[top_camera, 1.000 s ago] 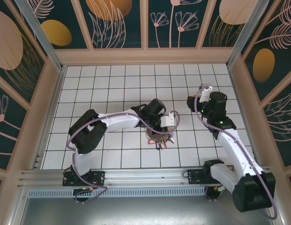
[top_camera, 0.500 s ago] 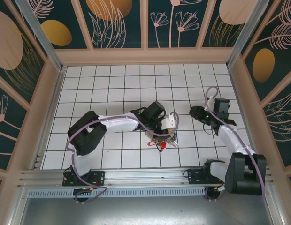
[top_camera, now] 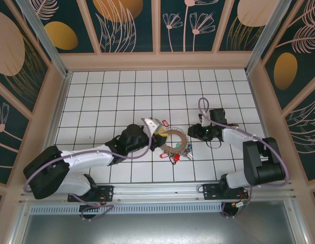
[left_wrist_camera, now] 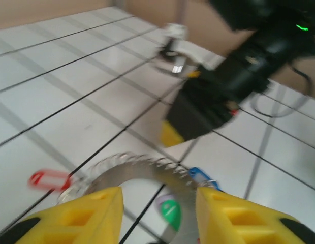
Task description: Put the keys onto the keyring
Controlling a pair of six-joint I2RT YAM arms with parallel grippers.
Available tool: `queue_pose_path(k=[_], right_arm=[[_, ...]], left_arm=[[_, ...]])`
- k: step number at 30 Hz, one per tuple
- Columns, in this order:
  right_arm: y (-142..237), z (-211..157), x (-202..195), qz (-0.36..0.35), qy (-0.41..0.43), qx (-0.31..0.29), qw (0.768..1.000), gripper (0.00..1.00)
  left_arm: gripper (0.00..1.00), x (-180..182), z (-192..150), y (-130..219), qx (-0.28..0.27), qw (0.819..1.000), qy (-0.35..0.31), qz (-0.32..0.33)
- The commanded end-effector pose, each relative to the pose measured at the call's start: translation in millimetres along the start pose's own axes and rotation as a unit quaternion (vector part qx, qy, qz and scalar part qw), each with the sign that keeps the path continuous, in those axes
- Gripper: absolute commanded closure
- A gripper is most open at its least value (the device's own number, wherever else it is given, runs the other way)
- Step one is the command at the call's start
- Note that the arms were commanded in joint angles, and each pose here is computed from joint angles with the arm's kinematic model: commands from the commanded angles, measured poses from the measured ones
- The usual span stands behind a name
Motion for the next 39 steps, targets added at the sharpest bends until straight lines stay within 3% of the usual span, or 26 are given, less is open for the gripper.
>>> queue_pose_path(k=[1, 3, 6, 10, 19, 28, 39], right_arm=[[-4, 6, 11, 0.024, 0.033, 0.017, 0.999, 0.66], [-9, 8, 11, 0.026, 0.037, 0.030, 0.999, 0.66], [-16, 10, 8, 0.019, 0.037, 0.044, 0.998, 0.66], [-24, 10, 9, 0.026, 0.041, 0.063, 0.997, 0.66], [-33, 2, 3, 0.019, 0.034, 0.087, 0.995, 0.66], [-35, -3, -5, -0.008, 0.022, 0.096, 0.995, 0.67], [-40, -6, 4, 0.067, 0.018, 0.112, 0.991, 0.71]], left_arm=[[0.28, 30, 1, 19, -0.077, 0.971, 0.180, 0.140], [0.22, 37, -12, 22, -0.055, 0.958, 0.232, 0.158], [0.14, 40, -25, 19, -0.013, 0.947, 0.295, 0.129], [0.15, 35, -34, 4, 0.041, 0.929, 0.362, 0.073], [0.15, 33, -72, -26, 0.134, 0.873, 0.465, 0.052], [0.19, 31, -82, -47, 0.170, 0.865, 0.470, 0.035], [0.30, 33, -86, -65, 0.184, 0.866, 0.464, 0.029]])
Point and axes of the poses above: each hand's point on the last joint's axis, 136 mm out from that joint toward the fingers, its own y axis back along the fingers, its own x axis along the line the jaws close on, z = x × y, the point moved 8 cm from there along y, back along the fingers, and after that the axes turned 4 degrees about -y, right-handed, at the moved point
